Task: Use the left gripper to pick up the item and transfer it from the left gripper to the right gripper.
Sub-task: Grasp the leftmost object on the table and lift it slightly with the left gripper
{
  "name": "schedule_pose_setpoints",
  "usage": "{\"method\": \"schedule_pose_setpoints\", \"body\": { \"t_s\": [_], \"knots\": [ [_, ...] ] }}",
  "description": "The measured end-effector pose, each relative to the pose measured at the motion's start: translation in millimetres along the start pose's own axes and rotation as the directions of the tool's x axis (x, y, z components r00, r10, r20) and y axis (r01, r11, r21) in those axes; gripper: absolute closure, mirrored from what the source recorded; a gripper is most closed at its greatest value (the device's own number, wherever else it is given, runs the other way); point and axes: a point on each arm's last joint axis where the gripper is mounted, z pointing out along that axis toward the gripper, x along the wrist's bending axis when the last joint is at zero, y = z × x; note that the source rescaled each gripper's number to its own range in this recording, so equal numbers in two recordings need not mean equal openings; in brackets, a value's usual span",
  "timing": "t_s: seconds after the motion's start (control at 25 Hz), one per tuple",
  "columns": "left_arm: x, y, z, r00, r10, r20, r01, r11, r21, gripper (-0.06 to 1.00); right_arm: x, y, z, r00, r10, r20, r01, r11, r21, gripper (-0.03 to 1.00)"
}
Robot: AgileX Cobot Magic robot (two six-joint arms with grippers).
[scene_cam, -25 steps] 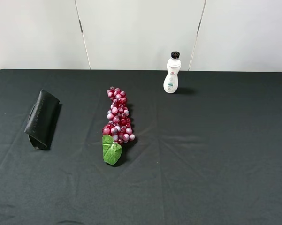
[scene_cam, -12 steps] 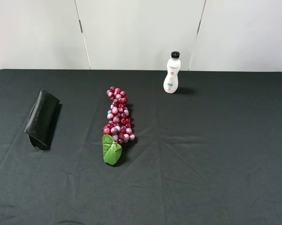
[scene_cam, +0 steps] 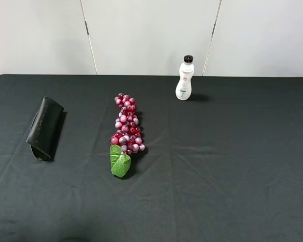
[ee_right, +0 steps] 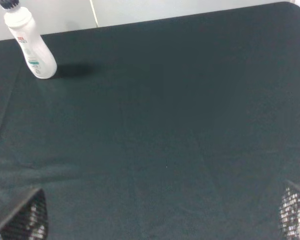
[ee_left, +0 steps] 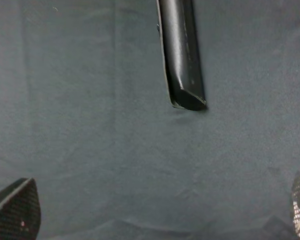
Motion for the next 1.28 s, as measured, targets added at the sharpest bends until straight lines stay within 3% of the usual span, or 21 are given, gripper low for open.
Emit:
{"method": "schedule_pose_setpoints", "body": {
  "t_s": [0.28,0.68,1.28],
  "knots": [
    [-2.2,28.0,49.0,0.999,-0.027,0.022,0.024,0.992,0.126,-0.05,0.0,0.0,0.0,1.0,0.0,0.0,0.0,1.0,0.0,-0.03],
    [-2.6,45.0,123.9,0.998,-0.065,0.021,0.056,0.954,0.294,-0.05,0.0,0.0,0.0,1.0,0.0,0.0,0.0,1.0,0.0,-0.03],
    [-8.4,41.1,203.4,0.996,-0.092,0.016,0.078,0.912,0.402,-0.05,0.0,0.0,0.0,1.0,0.0,0.0,0.0,1.0,0.0,-0.03]
  ]
}}
